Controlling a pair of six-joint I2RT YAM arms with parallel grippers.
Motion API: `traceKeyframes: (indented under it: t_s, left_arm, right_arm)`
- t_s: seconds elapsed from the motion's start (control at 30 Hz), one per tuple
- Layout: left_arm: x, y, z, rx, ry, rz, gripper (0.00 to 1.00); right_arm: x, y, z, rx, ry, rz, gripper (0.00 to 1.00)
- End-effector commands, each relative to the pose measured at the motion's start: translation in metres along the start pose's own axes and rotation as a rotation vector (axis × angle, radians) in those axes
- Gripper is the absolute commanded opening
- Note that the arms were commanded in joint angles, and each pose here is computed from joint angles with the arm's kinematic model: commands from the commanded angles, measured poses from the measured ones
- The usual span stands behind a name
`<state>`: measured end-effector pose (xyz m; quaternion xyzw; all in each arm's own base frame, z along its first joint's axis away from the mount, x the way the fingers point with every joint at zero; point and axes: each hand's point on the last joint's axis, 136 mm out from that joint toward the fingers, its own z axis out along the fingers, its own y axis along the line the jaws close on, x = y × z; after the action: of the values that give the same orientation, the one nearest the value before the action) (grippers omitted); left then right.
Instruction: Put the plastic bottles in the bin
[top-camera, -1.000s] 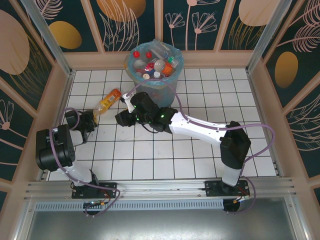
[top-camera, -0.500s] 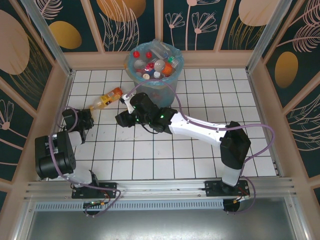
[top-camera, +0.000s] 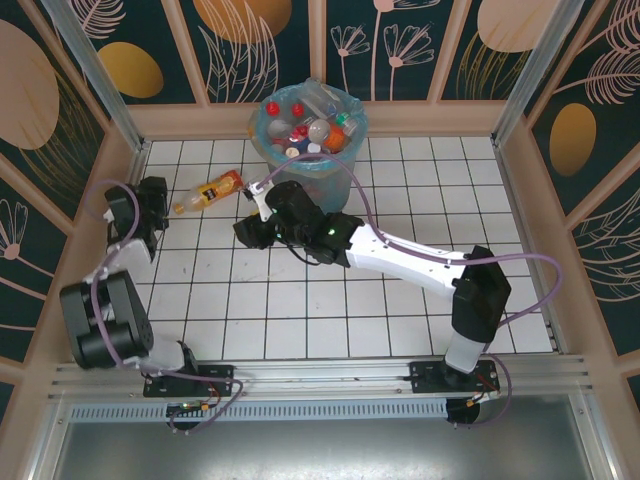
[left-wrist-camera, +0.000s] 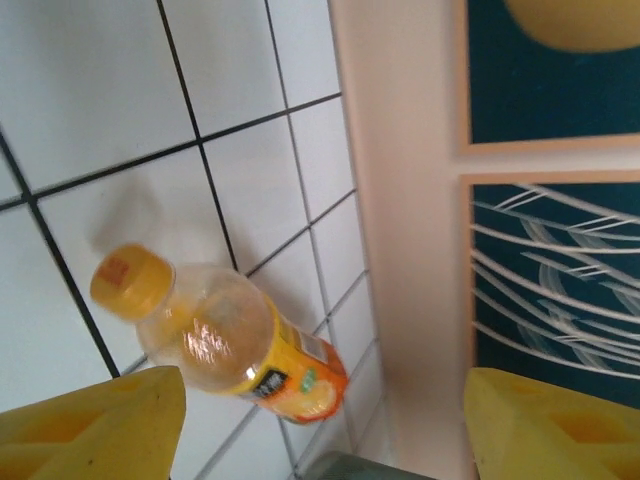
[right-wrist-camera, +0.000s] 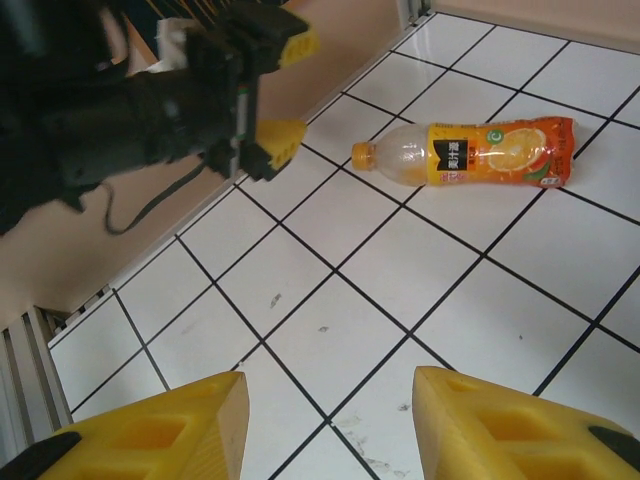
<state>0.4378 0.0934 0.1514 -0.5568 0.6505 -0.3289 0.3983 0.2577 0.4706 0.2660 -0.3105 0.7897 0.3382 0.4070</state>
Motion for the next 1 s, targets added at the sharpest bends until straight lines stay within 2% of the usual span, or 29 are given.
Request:
traceKeyframes:
  t_s: [0.0, 0.07, 0.23, 0.3, 0.43, 0.57, 0.77, 0.97]
  left_arm:
    - [0.004, -0.007, 0.028, -0.065, 0.135, 0.092, 0.76]
    - [0.002, -0.005, 0.034, -0.093, 0.137, 0.08, 0.78]
    - [-0.012, 0.006, 0.022, -0.122, 0.035, 0.043, 0.83]
    - [-0.006, 0.013, 0.022, -0.12, 0.052, 0.005, 0.83]
    - [0.013, 0.057, 0.023, -0.148, 0.089, -0.083, 0.83]
    - [0.026, 0.079, 0.028, -0.149, 0.127, -0.128, 0.8]
    - [0.031, 0.092, 0.035, -0.136, 0.134, -0.177, 0.78]
    - [0.028, 0.088, 0.044, -0.078, 0.126, -0.245, 0.72]
  right_arm:
    - [-0.009, 0.004, -0.009, 0.005, -0.024, -0.025, 0.47]
    - [-0.009, 0.002, -0.007, 0.011, -0.02, -0.027, 0.48]
    - [-0.009, -0.001, -0.004, 0.013, -0.021, -0.017, 0.48]
    - [-0.008, -0.001, -0.003, 0.012, -0.022, -0.017, 0.47]
    - [-0.004, -0.002, -0.001, 0.015, -0.011, -0.017, 0.48]
    - [-0.001, -0.003, -0.001, 0.017, -0.005, -0.012, 0.47]
    - [0.005, -0.006, 0.001, 0.022, 0.006, -0.004, 0.48]
    - [0.009, -0.007, 0.003, 0.025, 0.018, -0.001, 0.47]
